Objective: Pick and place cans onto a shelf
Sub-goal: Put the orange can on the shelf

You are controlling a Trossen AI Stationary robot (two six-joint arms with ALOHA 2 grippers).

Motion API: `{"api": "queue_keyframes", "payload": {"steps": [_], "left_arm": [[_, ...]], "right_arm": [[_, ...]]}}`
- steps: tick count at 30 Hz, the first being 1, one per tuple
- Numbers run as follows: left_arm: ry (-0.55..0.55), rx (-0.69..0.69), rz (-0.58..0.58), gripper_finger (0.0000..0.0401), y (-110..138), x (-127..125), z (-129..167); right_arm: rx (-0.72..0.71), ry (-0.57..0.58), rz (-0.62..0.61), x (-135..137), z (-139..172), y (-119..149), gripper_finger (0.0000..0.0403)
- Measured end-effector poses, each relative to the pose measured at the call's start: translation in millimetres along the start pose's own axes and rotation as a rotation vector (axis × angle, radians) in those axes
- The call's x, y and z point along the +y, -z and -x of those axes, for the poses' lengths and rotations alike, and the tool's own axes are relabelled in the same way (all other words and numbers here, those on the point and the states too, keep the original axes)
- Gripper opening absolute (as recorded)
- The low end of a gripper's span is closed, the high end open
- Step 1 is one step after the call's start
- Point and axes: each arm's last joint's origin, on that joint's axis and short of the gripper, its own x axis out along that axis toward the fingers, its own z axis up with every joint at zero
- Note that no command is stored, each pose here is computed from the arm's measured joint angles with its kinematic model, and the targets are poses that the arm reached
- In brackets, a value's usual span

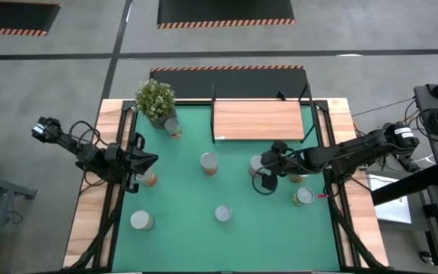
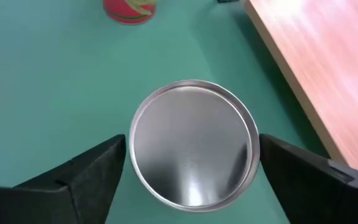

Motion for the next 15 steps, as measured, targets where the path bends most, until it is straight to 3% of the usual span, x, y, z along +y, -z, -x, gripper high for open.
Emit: {"api": "queue_keyframes", "payload": {"steps": [6,15], "left_arm": [[0.000,-0.003,0.003,0.0000,0,0,0],[0.001,-0.001,0.045,0.0000,0,0,0]], "right_arm": [[0.009,-0.010,-0.022,1,-2,0,0.0292],[-0.023,-0.044,-0.039,1,8,-10,0.0300]]}}
